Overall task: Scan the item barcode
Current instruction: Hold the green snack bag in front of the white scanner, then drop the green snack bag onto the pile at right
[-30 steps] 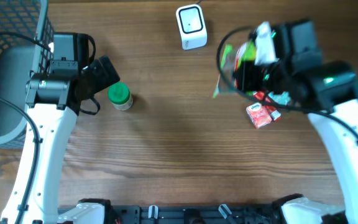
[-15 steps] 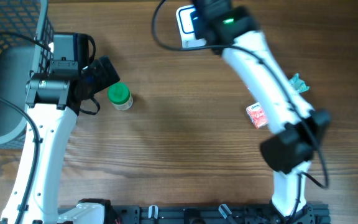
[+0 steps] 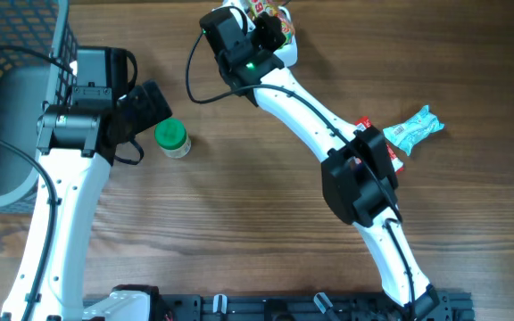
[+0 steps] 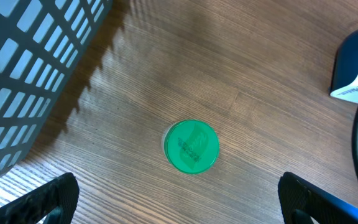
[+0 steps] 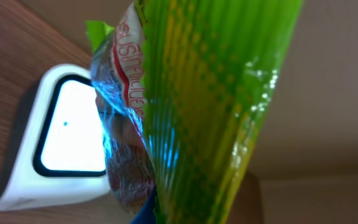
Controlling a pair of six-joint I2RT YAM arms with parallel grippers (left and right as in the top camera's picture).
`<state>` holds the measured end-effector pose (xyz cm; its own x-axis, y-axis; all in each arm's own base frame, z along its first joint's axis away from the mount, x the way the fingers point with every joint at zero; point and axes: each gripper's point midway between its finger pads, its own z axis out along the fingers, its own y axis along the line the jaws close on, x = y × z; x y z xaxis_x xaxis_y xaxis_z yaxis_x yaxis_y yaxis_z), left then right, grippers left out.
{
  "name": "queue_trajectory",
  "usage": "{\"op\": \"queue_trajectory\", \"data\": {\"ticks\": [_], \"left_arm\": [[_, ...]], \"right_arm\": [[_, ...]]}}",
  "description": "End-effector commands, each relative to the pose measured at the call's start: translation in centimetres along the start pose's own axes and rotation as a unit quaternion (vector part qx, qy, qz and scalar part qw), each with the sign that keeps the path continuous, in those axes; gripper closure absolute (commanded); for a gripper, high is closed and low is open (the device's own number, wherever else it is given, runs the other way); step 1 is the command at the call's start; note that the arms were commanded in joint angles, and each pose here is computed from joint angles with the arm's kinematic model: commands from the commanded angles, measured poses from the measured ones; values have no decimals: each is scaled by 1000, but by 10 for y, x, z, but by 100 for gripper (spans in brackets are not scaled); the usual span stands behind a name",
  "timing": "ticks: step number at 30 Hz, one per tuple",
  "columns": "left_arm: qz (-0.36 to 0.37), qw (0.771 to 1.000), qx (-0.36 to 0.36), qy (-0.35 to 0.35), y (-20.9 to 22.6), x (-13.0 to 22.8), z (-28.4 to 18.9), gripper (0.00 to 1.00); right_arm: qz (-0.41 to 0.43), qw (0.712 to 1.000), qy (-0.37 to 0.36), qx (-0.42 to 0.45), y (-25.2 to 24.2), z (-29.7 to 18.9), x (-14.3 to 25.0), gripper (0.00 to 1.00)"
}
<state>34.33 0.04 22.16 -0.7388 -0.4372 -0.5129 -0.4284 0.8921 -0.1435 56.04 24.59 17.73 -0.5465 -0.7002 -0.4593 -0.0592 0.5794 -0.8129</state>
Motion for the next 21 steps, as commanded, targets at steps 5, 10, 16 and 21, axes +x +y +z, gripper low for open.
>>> {"op": "queue_trajectory", "data": {"ticks": [5,10,16,21], "left_arm": [[-5,1000,-8,-2,4,-2,1,0],[-5,1000,-8,-2,4,-2,1,0],[-5,1000,-8,-2,4,-2,1,0],[-5,1000,-8,-2,4,-2,1,0]], "right_arm": [[195,970,37,-144,-112,-93,29,96],[283,907,204,-237,-158,-144,133,96],[296,837,324,-328,-143,-116,203,96],[314,795,386,-348,-119,-77,263,96]]}}
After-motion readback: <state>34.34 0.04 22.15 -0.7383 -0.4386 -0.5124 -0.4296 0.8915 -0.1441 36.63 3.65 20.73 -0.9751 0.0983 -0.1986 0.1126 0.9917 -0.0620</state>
